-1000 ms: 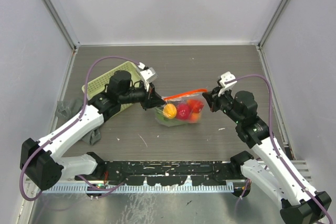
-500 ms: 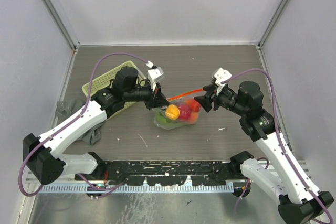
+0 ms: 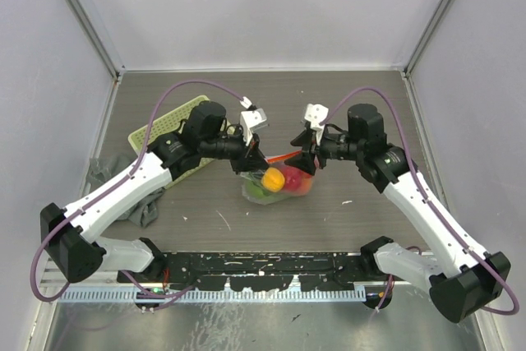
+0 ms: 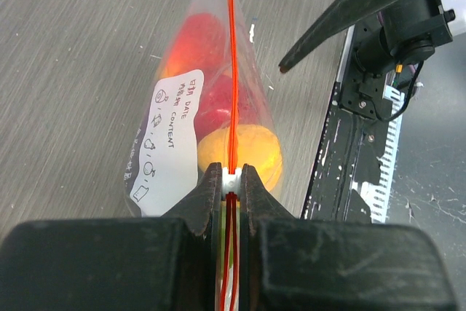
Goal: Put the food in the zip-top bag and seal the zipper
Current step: Zip the zipper food storage bag at the center of the board.
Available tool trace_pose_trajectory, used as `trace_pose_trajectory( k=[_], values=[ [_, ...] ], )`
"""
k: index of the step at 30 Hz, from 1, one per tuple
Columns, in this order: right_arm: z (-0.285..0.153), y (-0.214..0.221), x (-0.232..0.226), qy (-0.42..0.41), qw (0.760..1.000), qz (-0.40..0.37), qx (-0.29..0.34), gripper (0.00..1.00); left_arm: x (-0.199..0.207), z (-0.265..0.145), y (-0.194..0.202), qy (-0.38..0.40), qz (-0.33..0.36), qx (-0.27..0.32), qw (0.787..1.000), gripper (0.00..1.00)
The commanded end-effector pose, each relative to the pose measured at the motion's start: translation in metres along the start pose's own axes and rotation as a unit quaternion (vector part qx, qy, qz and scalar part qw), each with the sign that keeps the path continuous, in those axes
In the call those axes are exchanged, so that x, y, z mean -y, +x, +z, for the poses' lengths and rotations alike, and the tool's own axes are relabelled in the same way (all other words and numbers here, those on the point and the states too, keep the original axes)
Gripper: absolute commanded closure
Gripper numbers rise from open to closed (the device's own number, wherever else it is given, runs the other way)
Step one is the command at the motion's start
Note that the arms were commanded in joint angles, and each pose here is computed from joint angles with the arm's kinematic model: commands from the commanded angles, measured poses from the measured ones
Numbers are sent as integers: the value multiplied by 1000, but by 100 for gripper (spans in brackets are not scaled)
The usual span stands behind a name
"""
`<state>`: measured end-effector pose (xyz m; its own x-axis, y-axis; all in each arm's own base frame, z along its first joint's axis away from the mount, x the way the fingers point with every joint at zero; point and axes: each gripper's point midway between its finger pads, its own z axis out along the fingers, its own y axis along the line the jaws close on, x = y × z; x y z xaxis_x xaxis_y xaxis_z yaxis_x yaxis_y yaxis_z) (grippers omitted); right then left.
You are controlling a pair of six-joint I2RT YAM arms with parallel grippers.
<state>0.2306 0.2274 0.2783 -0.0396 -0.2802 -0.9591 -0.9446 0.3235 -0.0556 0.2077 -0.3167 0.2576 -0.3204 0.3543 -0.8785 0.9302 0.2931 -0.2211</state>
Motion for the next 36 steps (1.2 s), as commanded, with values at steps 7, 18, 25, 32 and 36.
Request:
trace_pose_trajectory(
  k=[7, 18, 25, 32, 36],
  values=[
    [21, -8, -17, -62, 996, -61, -22, 48, 15, -8, -31, 24, 32, 5, 999, 100],
    [16, 4, -16, -46, 996, -62, -49, 99, 7, -33, -24, -42, 8, -43, 998, 100],
    [5, 11, -8, 10, 997, -56, -55, 99, 0, -58, -11, -97, -3, -85, 992, 100],
    [-4, 22, 10, 78, 993, -35, -79, 99, -4, -83, -8, -141, 7, -88, 986, 100],
    [-11, 26, 23, 128, 988, -19, -89, 99, -10, -94, 0, -170, 12, -101, 980, 100]
  ],
)
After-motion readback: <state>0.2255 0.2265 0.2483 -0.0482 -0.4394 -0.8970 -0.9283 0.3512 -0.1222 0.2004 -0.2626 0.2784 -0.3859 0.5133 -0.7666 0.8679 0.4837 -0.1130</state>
